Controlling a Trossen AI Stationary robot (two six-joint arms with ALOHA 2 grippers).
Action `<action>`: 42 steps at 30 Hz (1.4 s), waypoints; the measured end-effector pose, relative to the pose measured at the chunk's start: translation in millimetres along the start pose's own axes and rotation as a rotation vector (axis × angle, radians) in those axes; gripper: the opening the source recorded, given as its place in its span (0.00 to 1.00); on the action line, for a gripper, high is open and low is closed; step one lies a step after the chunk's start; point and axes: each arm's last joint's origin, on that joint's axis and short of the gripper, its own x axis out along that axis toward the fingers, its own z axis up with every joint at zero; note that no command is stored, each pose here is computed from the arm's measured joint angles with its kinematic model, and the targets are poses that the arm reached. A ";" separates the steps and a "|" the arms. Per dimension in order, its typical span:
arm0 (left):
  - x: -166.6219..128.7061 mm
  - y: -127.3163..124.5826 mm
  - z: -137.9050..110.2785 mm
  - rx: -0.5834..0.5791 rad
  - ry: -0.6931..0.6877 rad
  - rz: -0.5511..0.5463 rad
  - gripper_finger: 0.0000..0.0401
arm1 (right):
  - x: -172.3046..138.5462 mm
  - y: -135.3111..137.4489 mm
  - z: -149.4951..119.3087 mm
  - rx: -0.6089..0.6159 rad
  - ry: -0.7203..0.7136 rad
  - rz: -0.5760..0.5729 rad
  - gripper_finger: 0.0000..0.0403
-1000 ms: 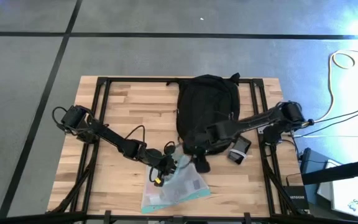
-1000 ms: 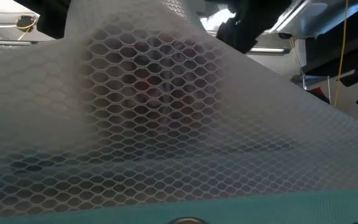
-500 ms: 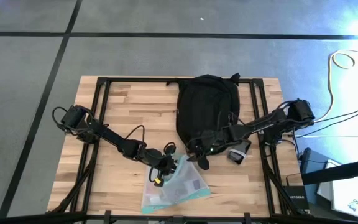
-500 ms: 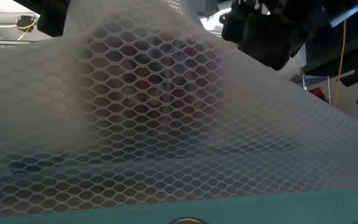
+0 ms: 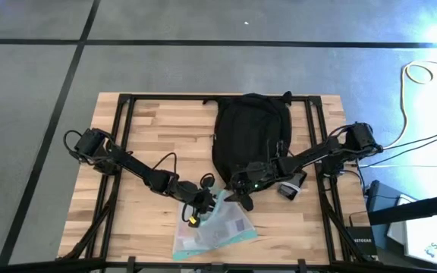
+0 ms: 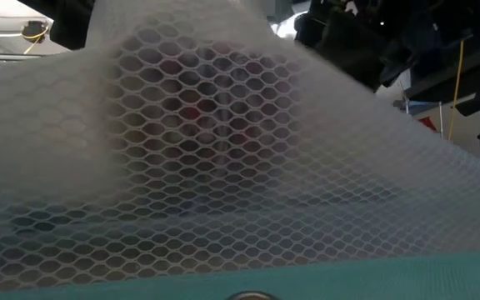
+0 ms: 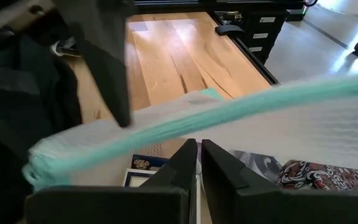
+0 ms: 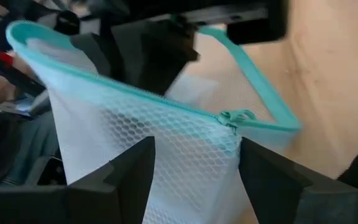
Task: Unpack backpack
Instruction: Close the transparent zipper bag
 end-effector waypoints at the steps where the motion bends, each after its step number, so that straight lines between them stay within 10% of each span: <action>1: 0.0 -0.1 -0.1 0.001 0.001 0.000 0.02 | 4.4 -0.6 -2.6 0.002 -0.002 0.012 0.51; 11: 0.0 -0.2 -0.5 0.000 0.005 0.000 0.02 | 21.8 -7.1 -17.0 0.004 0.049 0.039 0.48; 21: -0.9 -0.7 -12.8 -0.042 0.133 -0.006 0.02 | 21.4 -3.3 -16.8 -0.038 0.094 0.173 0.03; 42: -59.4 5.3 21.3 0.000 0.214 0.170 0.02 | -60.5 35.0 43.3 -0.410 -0.205 -0.107 0.00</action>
